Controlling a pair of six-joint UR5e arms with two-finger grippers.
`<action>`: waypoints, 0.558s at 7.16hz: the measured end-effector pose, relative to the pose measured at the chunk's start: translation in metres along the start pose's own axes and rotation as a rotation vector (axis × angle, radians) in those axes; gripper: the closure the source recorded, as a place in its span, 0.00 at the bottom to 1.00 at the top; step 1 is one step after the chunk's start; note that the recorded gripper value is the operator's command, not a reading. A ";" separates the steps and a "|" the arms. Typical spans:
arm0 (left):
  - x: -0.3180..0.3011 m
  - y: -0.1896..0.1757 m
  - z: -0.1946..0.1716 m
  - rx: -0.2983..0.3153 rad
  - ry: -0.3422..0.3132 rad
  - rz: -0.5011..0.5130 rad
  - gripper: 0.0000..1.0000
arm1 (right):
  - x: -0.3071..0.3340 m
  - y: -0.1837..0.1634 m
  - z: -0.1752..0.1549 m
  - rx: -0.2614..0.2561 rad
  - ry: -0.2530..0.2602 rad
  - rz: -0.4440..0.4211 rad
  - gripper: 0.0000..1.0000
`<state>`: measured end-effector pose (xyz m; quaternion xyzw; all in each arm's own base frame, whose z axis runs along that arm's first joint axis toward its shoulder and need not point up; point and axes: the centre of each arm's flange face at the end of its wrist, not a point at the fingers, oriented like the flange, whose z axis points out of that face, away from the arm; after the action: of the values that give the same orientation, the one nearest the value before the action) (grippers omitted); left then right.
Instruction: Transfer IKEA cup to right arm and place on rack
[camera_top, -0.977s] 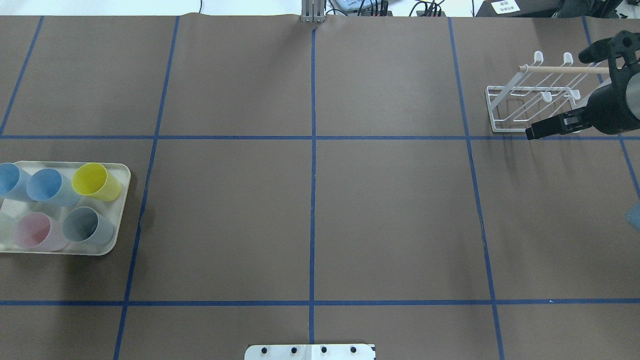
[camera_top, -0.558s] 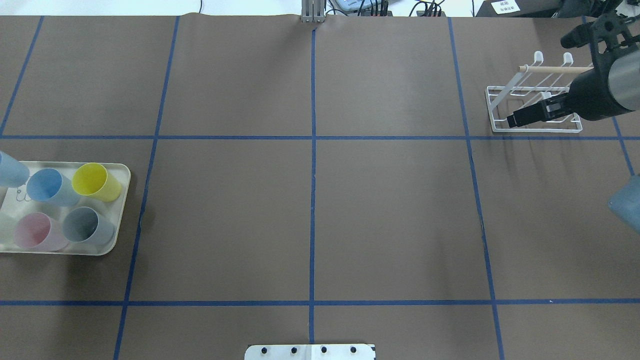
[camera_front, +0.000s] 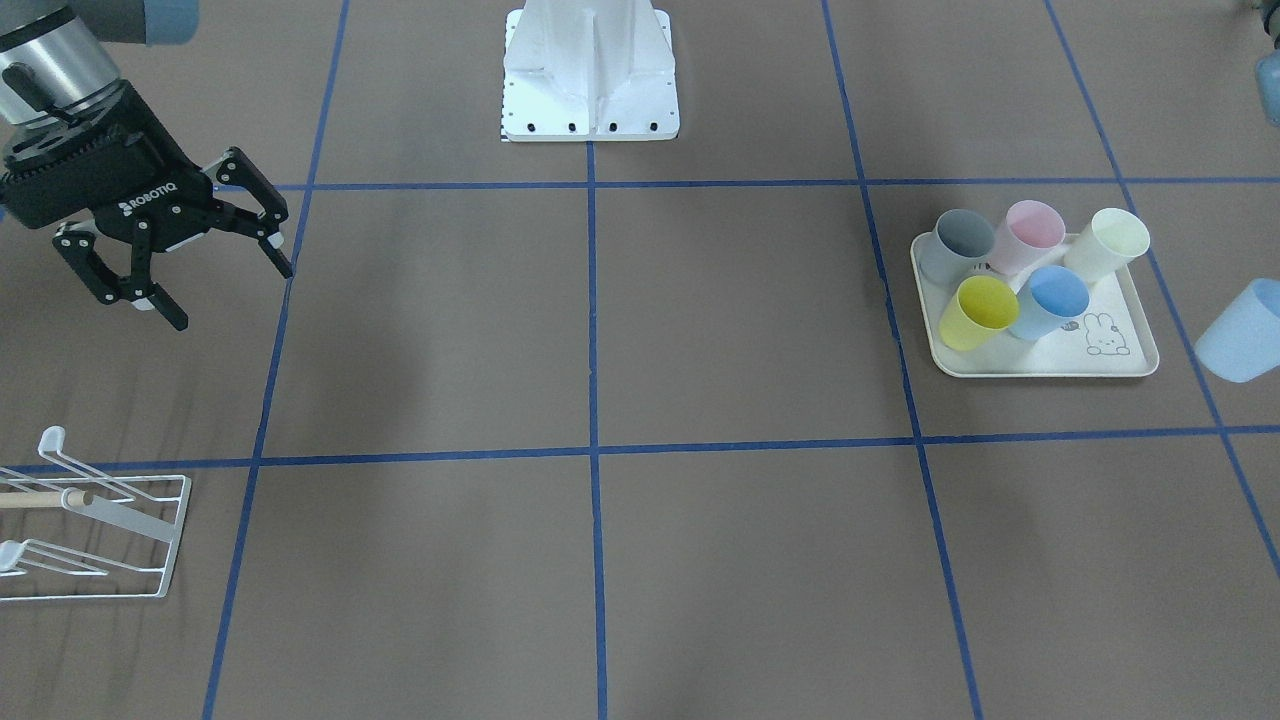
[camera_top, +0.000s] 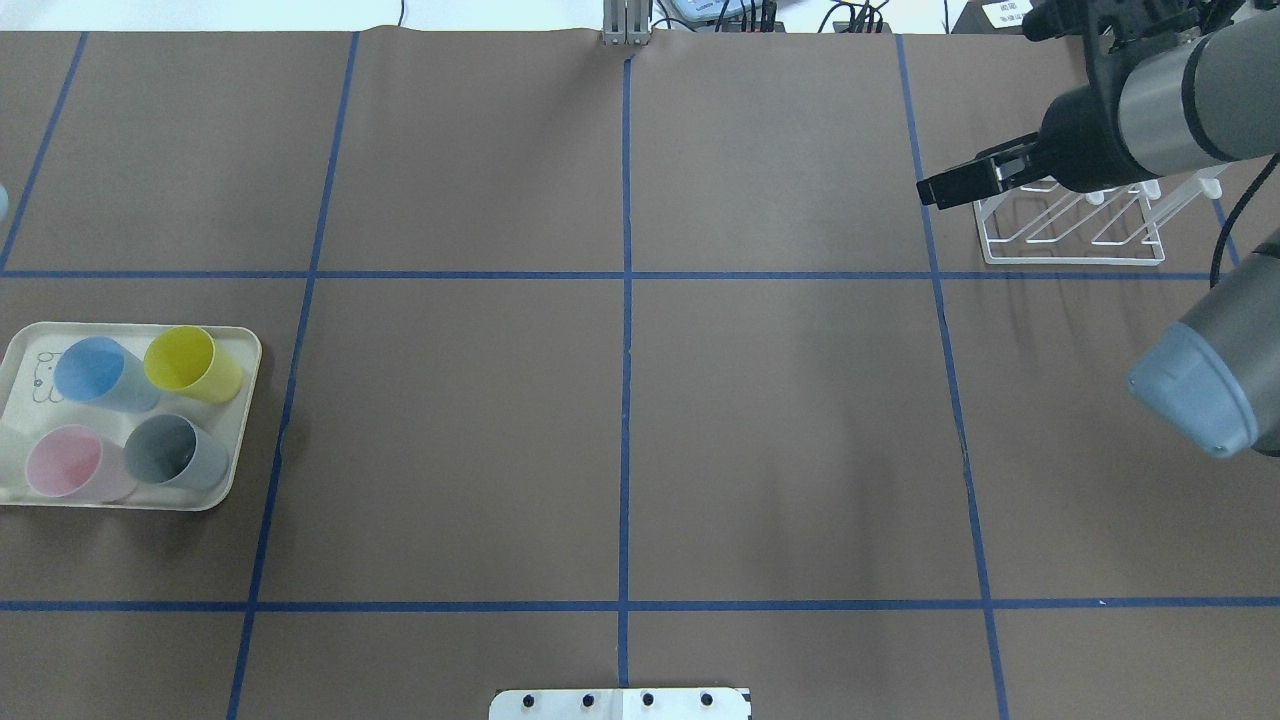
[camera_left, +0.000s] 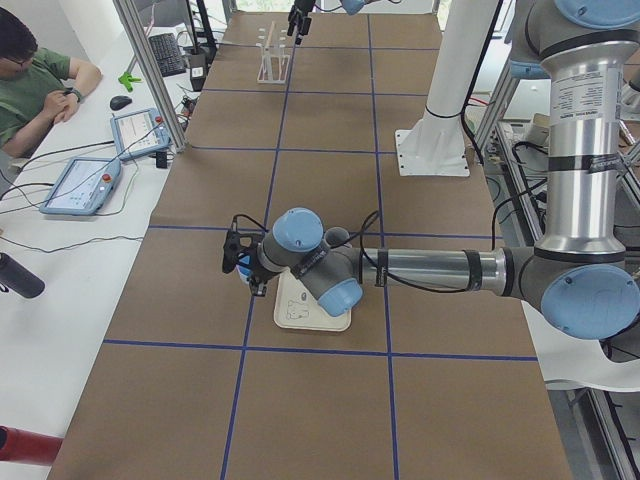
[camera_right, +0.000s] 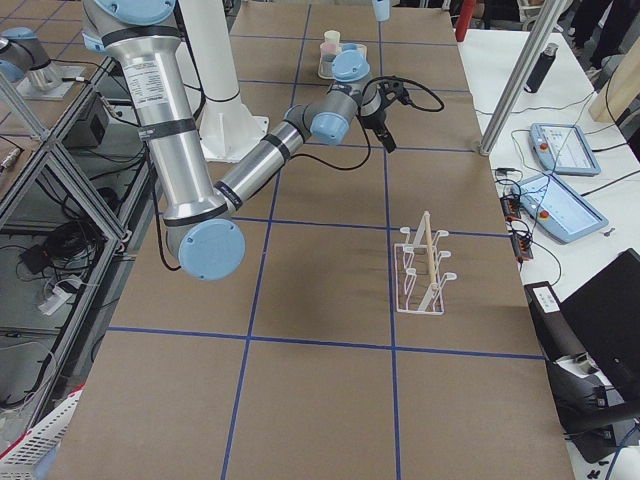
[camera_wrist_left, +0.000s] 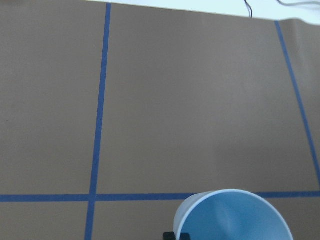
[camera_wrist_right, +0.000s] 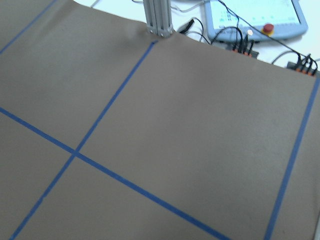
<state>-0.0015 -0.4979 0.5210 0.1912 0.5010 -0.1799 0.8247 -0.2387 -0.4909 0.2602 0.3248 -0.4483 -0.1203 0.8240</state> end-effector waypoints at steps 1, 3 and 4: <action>0.034 -0.007 -0.012 0.008 0.056 -0.087 1.00 | 0.002 -0.003 0.016 0.101 -0.021 -0.050 0.01; 0.091 -0.008 -0.033 -0.080 0.180 -0.229 1.00 | 0.000 0.000 0.042 0.242 -0.021 -0.103 0.01; 0.120 -0.008 -0.044 -0.154 0.232 -0.319 1.00 | -0.011 0.001 0.050 0.265 -0.029 -0.140 0.01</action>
<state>0.0135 -0.4957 0.3936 0.0655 0.6289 -0.2461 0.7346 -0.2859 -0.5062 0.2731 0.4594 -0.4485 -0.1219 0.7570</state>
